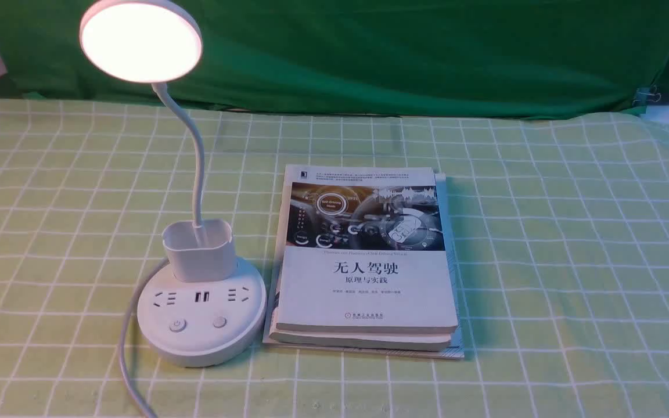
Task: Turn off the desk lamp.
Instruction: Use the left arm to press the button switch on the lamp holder
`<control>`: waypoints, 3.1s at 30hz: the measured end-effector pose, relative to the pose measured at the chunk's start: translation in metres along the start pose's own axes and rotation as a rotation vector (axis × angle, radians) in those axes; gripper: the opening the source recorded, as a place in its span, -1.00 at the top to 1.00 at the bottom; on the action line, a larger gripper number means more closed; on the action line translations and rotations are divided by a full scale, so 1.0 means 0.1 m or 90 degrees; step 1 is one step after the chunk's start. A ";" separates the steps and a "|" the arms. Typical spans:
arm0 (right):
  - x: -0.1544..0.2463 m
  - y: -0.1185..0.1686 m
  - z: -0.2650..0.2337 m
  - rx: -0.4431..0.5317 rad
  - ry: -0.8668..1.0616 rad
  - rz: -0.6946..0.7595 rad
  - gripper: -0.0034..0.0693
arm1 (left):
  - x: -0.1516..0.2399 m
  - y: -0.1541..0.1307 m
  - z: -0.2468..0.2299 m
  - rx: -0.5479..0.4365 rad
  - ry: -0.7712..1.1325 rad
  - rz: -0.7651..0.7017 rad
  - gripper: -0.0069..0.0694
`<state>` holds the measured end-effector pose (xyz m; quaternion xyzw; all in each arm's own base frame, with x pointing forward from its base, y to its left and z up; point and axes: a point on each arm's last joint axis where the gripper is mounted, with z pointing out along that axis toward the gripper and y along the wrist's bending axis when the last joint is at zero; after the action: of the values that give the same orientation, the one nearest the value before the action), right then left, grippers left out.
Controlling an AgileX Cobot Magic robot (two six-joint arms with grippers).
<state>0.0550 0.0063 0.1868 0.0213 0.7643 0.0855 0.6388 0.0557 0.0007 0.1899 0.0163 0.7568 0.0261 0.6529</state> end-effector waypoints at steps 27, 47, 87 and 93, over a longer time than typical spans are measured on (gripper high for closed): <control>0.00 0.00 0.00 0.000 0.000 0.001 0.25 | -0.17 0.01 -0.02 0.025 -0.116 -0.313 0.82; 0.00 0.00 0.00 0.000 0.000 0.000 0.25 | -1.06 -0.12 0.39 0.113 0.305 -0.183 0.82; 0.00 0.00 0.00 0.000 0.000 0.000 0.25 | -0.68 -1.39 2.35 0.301 0.814 0.174 0.82; 0.00 0.00 0.00 0.000 0.000 0.001 0.25 | -0.62 -1.35 2.43 0.283 0.809 0.168 0.82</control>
<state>0.0550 0.0063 0.1867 0.0217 0.7644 0.0858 0.6386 0.3060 -0.1329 0.2076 0.2232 0.9722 -0.0461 0.0544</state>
